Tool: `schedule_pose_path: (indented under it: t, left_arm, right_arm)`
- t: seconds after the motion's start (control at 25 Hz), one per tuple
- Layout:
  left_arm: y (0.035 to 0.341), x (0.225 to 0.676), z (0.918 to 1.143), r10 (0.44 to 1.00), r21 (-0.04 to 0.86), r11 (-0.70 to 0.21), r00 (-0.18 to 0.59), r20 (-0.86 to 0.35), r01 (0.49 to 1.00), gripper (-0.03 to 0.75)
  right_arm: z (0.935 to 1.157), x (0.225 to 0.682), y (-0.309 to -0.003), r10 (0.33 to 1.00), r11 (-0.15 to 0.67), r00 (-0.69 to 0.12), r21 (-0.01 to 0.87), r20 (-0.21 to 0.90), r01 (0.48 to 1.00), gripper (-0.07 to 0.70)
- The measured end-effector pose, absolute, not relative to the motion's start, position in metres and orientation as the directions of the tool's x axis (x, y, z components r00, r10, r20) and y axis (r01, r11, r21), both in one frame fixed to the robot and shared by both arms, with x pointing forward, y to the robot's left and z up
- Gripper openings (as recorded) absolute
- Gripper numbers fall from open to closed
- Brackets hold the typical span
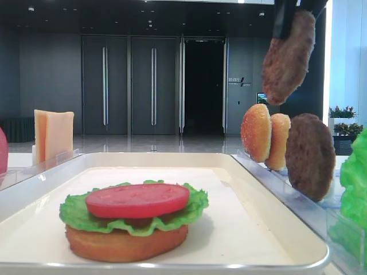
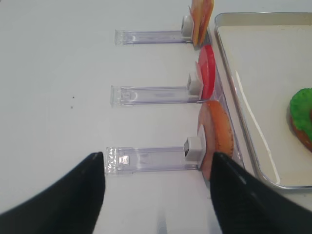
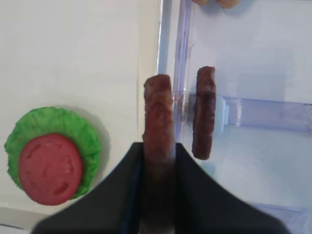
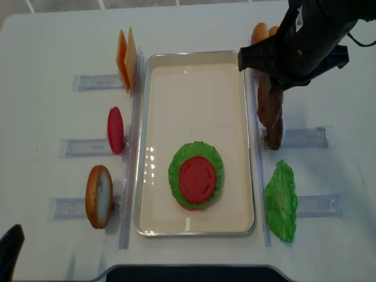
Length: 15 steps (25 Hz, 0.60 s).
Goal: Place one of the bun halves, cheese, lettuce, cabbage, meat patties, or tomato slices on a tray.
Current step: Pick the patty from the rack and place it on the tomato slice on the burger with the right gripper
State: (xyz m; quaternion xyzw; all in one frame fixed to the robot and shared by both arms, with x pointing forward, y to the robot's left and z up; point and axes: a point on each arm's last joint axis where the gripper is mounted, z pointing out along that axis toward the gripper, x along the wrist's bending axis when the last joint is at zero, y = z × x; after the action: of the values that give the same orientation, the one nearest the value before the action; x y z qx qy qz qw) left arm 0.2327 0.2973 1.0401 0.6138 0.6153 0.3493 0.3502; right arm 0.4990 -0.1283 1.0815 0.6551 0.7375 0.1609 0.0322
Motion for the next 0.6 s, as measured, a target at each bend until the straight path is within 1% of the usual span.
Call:
schedule_pose_path:
  t: [0.12,0.2,0.28,0.4,0.6]
  left_arm:
    - [0.297,0.233,1.040,1.000,0.860,0.002,-0.001,-0.002,0.511,0.517]
    - [0.297,0.233,1.040,1.000,0.860,0.002,-0.001,-0.002,0.511,0.517]
    - [0.297,0.233,1.040,1.000,0.860,0.002,-0.001,-0.002,0.511,0.517]
    - [0.297,0.233,1.040,1.000,0.860,0.002,-0.001,-0.002,0.511,0.517]
    - [0.297,0.233,1.040,1.000,0.860,0.002,-0.001,-0.002,0.511,0.517]
  right_arm:
    - [1.088,0.490,-0.124,0.953,0.105,-0.173,0.265,0.247,0.959,0.134]
    - [1.090,0.479,-0.119,0.926,0.128,-0.216,0.281,0.309,0.951,0.134]
    - [1.089,0.468,-0.115,0.899,0.132,-0.243,0.305,0.363,0.943,0.134]
    - [1.080,0.453,-0.112,0.876,0.118,-0.255,0.330,0.410,0.937,0.134]
    - [1.054,0.439,-0.104,0.837,0.086,-0.244,0.322,0.490,0.943,0.134]
